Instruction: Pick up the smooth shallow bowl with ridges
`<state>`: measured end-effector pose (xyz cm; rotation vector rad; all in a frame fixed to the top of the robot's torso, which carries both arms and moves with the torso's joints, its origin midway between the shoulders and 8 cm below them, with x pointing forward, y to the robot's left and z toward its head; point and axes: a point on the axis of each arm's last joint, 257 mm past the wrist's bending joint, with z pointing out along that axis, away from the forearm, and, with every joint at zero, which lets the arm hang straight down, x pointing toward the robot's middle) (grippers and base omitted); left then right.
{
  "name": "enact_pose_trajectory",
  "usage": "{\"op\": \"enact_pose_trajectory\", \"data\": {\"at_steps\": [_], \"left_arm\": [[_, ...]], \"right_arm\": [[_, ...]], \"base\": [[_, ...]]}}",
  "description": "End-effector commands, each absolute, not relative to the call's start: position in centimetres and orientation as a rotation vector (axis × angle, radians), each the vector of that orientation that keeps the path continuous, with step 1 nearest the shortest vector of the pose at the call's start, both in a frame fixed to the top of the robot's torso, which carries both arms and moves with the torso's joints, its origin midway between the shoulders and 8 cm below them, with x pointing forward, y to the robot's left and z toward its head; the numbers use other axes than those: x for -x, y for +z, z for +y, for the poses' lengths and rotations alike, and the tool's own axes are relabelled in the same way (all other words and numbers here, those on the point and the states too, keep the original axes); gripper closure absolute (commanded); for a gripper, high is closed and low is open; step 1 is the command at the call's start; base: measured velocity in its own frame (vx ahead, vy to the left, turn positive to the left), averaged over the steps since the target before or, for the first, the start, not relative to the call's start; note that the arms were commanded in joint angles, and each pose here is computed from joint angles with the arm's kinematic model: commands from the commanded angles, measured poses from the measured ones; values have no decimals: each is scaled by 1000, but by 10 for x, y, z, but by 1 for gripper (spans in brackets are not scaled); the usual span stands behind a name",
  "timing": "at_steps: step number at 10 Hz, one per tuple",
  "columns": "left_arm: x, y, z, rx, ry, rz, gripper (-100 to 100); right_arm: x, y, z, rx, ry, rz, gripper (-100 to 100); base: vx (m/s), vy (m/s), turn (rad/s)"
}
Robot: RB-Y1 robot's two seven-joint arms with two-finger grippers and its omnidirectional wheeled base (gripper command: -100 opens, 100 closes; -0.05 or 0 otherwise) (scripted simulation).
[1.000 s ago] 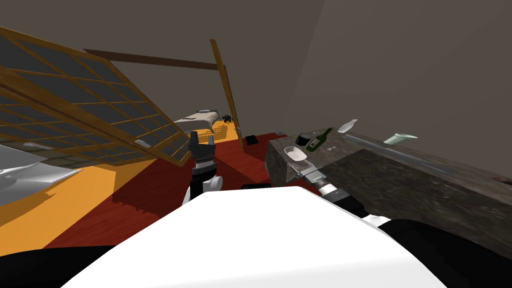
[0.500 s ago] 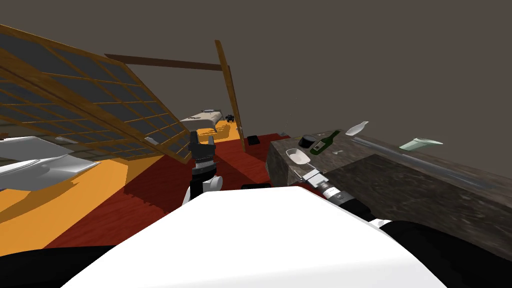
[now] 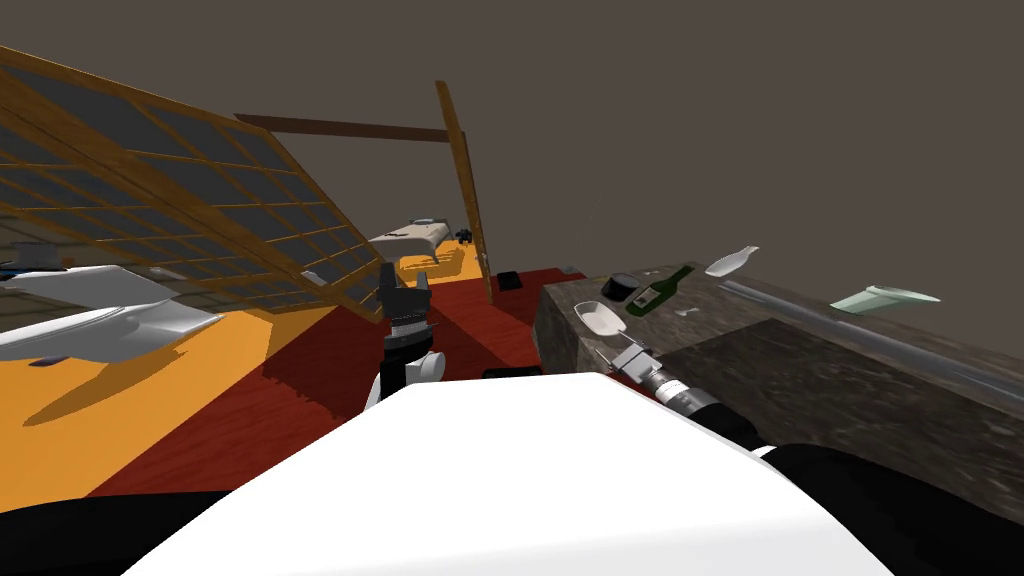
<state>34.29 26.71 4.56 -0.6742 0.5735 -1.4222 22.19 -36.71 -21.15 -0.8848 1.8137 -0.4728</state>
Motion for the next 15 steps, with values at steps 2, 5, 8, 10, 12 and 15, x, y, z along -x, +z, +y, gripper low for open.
{"op": "enact_pose_trajectory", "data": {"at_steps": [2,5,8,10,12,15], "left_arm": [[-343,46,267,674,-1422,573,0],[-343,46,267,674,-1422,574,0],[-343,46,267,674,-1422,574,0],[-343,46,267,674,-1422,574,0],[-343,46,267,674,-1422,574,0],[-343,46,267,674,-1422,574,0]], "right_arm": [[-214,-222,-378,991,-546,1819,-100],[-201,-237,-398,1147,-647,1826,-100],[-187,-250,-416,1283,-725,1828,-100],[-180,-256,-424,1360,-763,1823,-100],[-173,-263,-432,1426,-792,1819,-100],[-158,-276,-443,1534,-825,1820,-100]], "base": [[39,-36,78],[47,-39,75],[56,-39,87],[55,-43,65],[35,-30,49],[72,-39,85]]}}
